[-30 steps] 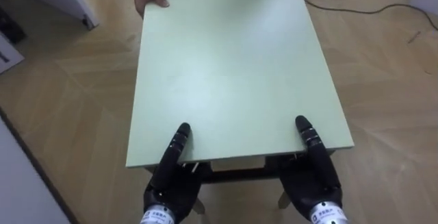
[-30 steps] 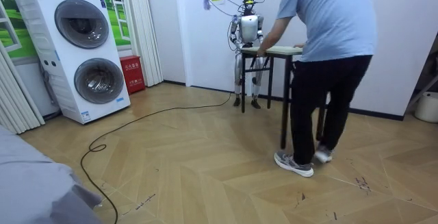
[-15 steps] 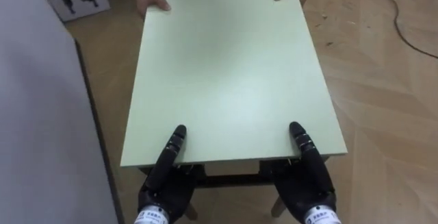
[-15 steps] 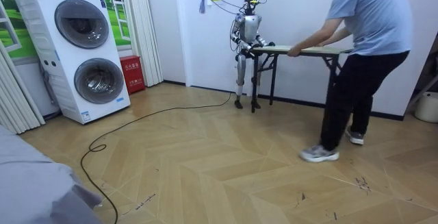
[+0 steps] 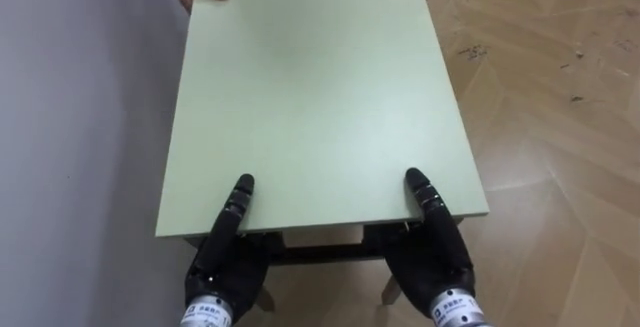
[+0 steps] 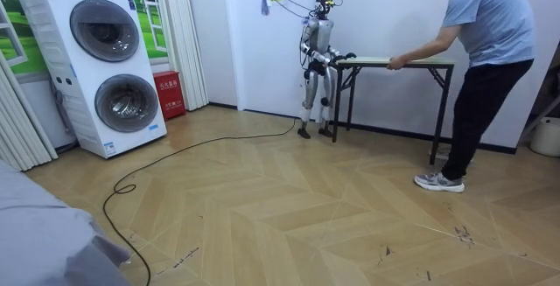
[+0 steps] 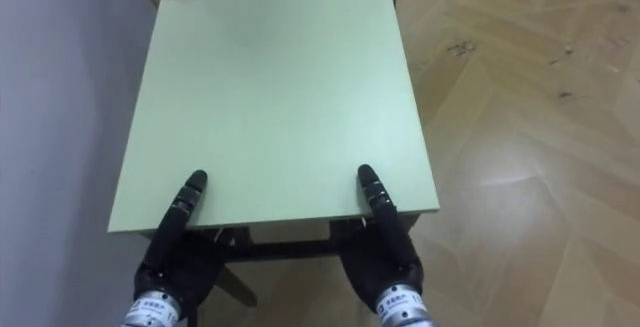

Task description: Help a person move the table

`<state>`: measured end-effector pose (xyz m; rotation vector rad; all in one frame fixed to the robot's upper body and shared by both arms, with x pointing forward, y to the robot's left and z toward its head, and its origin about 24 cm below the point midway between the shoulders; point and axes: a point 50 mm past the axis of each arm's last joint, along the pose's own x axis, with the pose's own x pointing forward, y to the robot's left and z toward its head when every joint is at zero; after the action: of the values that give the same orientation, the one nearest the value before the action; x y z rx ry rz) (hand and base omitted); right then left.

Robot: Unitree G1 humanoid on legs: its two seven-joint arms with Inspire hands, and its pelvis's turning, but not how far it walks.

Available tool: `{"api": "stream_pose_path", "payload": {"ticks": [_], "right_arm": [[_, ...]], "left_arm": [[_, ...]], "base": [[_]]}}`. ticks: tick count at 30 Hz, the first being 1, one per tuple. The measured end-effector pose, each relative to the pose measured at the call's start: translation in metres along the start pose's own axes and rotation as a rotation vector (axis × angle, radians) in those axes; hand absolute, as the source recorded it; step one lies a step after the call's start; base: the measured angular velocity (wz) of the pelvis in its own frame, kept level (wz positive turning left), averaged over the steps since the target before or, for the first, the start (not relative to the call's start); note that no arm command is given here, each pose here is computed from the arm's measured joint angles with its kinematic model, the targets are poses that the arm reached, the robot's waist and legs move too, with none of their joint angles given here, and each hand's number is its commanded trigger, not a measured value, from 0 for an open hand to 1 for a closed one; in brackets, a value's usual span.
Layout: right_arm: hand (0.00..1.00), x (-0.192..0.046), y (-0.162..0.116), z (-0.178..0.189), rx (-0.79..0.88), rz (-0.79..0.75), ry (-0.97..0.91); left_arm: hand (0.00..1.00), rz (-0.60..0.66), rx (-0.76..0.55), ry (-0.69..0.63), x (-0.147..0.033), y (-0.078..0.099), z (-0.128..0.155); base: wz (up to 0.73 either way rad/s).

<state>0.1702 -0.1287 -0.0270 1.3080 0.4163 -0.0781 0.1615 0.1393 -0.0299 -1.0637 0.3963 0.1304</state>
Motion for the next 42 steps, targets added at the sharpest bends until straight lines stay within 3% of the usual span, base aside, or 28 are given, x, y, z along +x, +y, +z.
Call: {"api": "stream_pose_path", "payload": {"ticks": [25, 37, 38, 39, 41, 42], "right_arm": [[1.00, -0.005, -0.010, 0.010, 0.008, -0.046, -0.046], [1.00, 0.000, -0.027, 0.006, 0.013, -0.080, -0.020], [1.00, 0.000, -0.028, 0.006, 0.015, -0.085, -0.020], [1.00, 0.000, -0.030, 0.006, 0.016, -0.089, -0.021], [0.96, 0.000, -0.033, 0.007, 0.020, -0.097, -0.019], [0.52, 0.000, -0.034, 0.007, 0.022, -0.098, -0.021]], "left_arm": [[1.00, 0.002, 0.032, 0.073, 0.011, -0.005, -0.013], [1.00, 0.056, 0.084, 0.095, 0.013, 0.010, -0.018], [0.94, 0.058, 0.085, 0.096, 0.013, 0.010, -0.018], [0.64, 0.060, 0.086, 0.098, 0.014, 0.011, -0.019], [0.35, 0.059, 0.084, 0.107, 0.014, 0.014, -0.021], [0.00, 0.056, 0.085, 0.110, 0.014, 0.014, -0.022]], "base": [[0.25], [0.02], [0.00], [0.00], [0.00], [0.00]]}}
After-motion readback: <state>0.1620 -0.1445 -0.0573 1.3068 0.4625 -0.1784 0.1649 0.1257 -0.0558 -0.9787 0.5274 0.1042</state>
